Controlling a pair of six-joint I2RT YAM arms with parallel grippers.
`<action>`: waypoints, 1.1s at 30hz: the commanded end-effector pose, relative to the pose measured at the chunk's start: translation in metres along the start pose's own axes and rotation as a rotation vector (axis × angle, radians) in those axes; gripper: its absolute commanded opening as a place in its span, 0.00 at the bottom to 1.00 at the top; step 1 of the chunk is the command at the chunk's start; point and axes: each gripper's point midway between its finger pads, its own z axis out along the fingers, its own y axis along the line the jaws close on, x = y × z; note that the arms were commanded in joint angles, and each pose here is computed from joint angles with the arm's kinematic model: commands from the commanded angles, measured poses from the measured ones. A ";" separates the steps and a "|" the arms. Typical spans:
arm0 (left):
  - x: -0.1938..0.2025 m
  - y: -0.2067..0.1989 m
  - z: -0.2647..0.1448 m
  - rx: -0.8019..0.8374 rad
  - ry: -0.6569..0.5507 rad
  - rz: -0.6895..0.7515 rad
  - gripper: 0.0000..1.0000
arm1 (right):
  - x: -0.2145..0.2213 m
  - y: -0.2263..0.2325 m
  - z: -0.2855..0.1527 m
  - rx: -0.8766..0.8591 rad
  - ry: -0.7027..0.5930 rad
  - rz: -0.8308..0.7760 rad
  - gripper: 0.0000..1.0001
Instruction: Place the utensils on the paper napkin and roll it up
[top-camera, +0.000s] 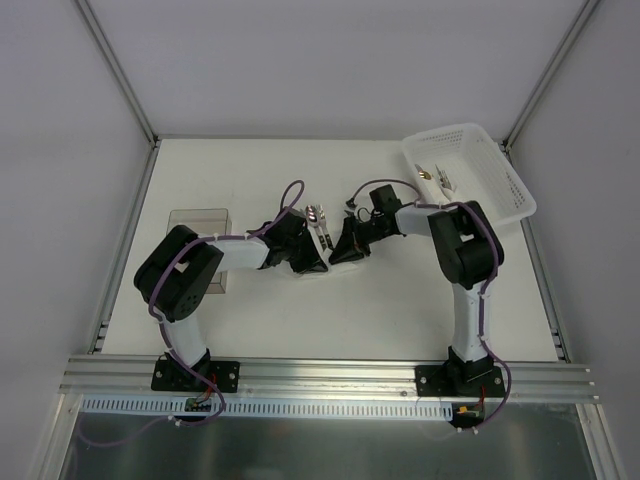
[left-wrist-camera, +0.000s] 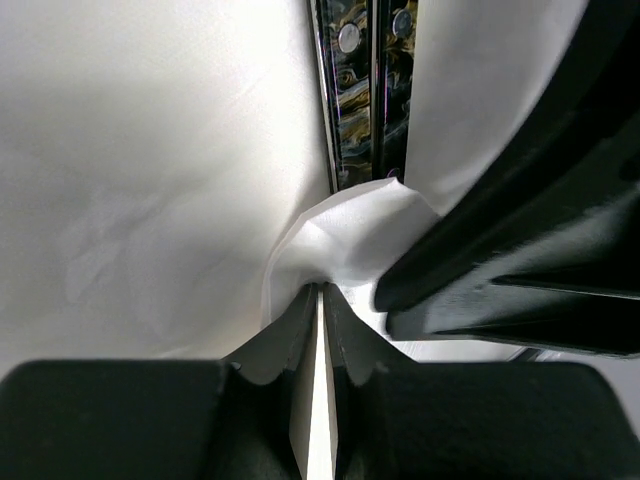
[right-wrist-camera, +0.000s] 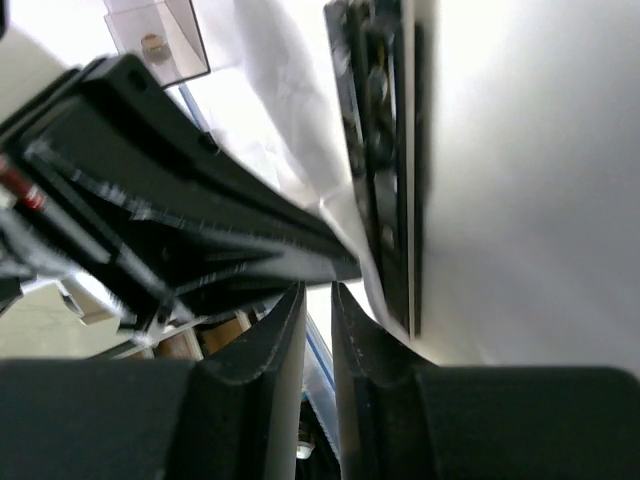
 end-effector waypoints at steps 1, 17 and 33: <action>0.006 0.028 0.007 -0.081 0.005 -0.015 0.07 | 0.002 0.011 -0.034 0.023 -0.033 -0.088 0.19; 0.002 0.019 0.005 -0.057 0.003 0.003 0.08 | 0.009 -0.037 -0.049 0.163 0.004 -0.104 0.15; 0.004 0.021 0.007 -0.062 0.006 -0.001 0.08 | -0.002 0.012 -0.061 0.091 -0.097 -0.205 0.15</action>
